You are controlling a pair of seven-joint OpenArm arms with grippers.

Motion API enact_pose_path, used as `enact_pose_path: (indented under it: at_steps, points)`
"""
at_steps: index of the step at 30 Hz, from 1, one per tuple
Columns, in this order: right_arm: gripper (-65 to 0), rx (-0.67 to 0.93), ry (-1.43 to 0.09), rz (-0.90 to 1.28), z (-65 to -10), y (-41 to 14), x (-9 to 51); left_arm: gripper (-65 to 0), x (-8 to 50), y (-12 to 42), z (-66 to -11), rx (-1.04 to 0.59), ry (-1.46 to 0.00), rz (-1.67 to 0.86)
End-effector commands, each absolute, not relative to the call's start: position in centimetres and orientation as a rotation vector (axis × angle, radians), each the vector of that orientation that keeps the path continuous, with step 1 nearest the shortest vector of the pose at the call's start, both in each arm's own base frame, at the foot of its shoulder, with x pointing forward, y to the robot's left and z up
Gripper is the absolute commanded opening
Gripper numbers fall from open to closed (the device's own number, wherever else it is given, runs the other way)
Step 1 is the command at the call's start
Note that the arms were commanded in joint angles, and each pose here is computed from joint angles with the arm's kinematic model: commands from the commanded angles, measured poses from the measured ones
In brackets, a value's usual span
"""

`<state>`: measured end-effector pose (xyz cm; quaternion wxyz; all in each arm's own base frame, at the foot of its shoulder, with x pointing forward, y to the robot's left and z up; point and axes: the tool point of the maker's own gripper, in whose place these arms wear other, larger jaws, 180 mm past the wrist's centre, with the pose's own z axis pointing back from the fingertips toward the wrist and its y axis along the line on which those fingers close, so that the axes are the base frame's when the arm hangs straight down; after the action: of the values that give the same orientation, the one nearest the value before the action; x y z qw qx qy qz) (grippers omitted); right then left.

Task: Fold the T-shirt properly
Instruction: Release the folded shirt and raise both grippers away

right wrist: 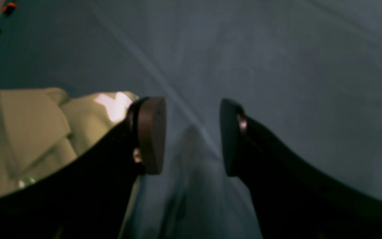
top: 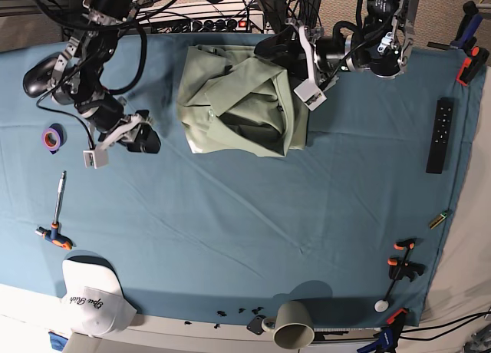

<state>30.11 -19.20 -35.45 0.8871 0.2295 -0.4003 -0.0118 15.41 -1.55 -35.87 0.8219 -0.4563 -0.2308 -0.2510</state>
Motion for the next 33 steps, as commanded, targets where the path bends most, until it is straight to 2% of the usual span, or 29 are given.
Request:
enact_pose_path:
  at_steps: [1, 7, 15, 33]
  points:
    - [-38.4, 0.499, -0.878, -0.007, -34.1, -19.1, 30.9, -34.5, 15.9, -1.7, -34.9, -0.985, -0.531, -0.54]
    - [-38.4, 0.579, -0.859, 0.056, -34.2, -16.6, 31.2, -34.5, 16.0, -1.3, -35.5, -0.949, -0.521, -0.546]
    - [-38.4, 0.604, -0.829, 0.222, -33.9, -12.3, 32.2, -34.5, 16.4, 0.6, -37.4, -0.79, -0.479, -0.527]
    - [-38.4, 0.572, -0.865, 0.262, -32.6, -12.1, 34.0, -34.5, 15.3, 3.5, -38.3, -0.578, -0.469, -0.558]
